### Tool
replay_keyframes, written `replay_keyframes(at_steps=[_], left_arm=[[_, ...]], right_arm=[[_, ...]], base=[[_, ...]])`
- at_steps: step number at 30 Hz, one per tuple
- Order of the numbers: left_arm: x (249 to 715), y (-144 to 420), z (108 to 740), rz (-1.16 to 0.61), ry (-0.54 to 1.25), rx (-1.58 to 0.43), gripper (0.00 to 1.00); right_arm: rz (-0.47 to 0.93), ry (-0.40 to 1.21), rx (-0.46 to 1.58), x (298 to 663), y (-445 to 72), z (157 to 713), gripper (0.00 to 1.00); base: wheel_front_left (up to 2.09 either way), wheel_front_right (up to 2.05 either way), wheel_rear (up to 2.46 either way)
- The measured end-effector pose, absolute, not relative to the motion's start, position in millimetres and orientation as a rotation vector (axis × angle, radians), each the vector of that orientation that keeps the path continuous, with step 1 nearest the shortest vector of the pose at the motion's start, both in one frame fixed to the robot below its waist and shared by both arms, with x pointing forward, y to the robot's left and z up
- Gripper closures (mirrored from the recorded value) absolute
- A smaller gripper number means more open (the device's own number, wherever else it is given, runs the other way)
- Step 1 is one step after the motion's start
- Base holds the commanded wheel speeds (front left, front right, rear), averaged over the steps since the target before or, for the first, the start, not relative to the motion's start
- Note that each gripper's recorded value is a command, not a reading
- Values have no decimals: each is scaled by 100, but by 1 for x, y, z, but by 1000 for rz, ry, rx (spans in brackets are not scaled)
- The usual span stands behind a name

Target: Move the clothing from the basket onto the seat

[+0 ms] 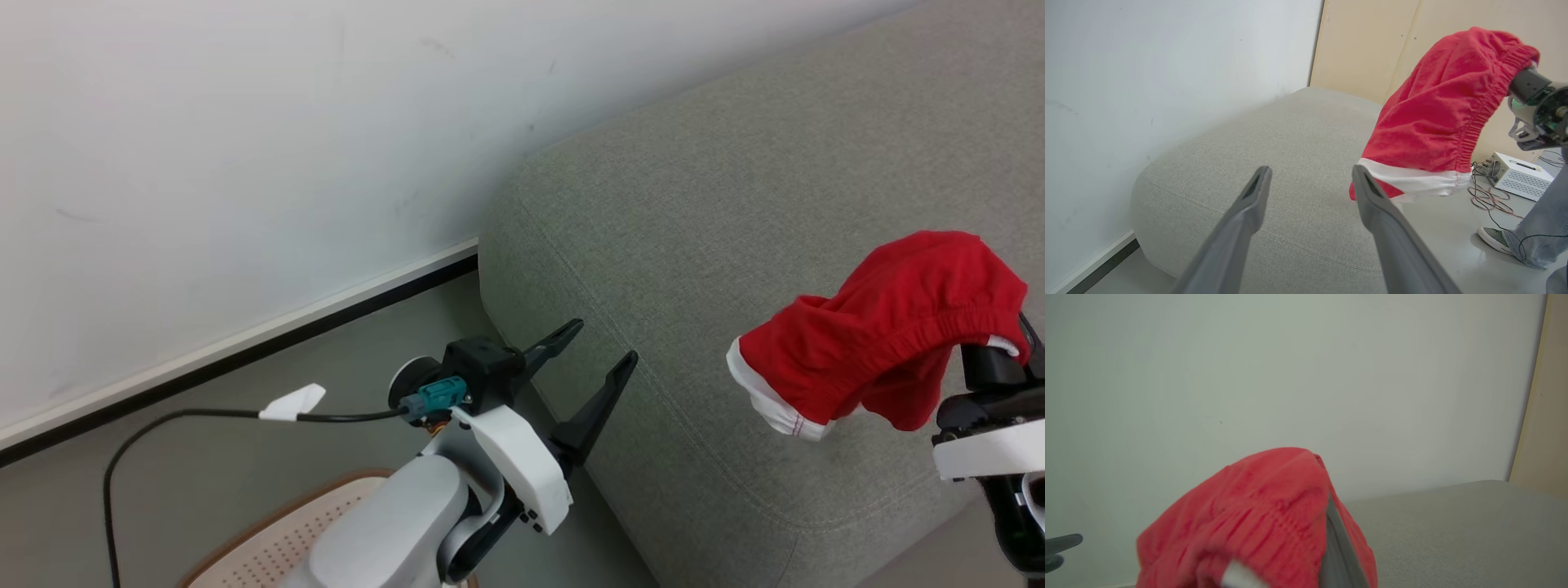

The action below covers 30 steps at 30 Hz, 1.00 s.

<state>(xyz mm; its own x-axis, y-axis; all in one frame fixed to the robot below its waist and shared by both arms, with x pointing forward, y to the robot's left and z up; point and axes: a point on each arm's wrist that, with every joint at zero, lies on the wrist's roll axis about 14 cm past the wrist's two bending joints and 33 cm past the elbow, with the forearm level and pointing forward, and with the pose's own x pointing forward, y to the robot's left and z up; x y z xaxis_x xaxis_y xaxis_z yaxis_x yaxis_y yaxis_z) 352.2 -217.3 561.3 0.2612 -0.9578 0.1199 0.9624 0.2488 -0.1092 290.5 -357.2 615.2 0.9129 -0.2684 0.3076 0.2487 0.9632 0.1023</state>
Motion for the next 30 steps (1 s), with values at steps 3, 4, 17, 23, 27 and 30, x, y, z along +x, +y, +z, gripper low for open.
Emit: replay_keyframes(at_steps=[3,4,17,23,27,30], left_arm=[[358,-218,558,-1310,-32,-171,0],[360,-217,556,-1309,-29,-169,0],[411,-205,518,-1266,40,-168,0],[433,-195,499,-1238,67,-170,0],[447,-188,486,-1210,89,-176,0],[456,-182,473,-1190,113,-175,0]], right_arm=[[-259,-297,99,303,-358,612,100],[-257,-280,100,309,-360,613,100],[-283,-106,133,405,-411,615,100],[-297,-21,116,451,-425,600,100],[-287,17,99,479,-424,586,100],[-303,22,85,494,-431,576,100]], base=[[0,0,0],[0,0,0],[0,0,0],[0,0,0],[0,0,0],[0,0,0]])
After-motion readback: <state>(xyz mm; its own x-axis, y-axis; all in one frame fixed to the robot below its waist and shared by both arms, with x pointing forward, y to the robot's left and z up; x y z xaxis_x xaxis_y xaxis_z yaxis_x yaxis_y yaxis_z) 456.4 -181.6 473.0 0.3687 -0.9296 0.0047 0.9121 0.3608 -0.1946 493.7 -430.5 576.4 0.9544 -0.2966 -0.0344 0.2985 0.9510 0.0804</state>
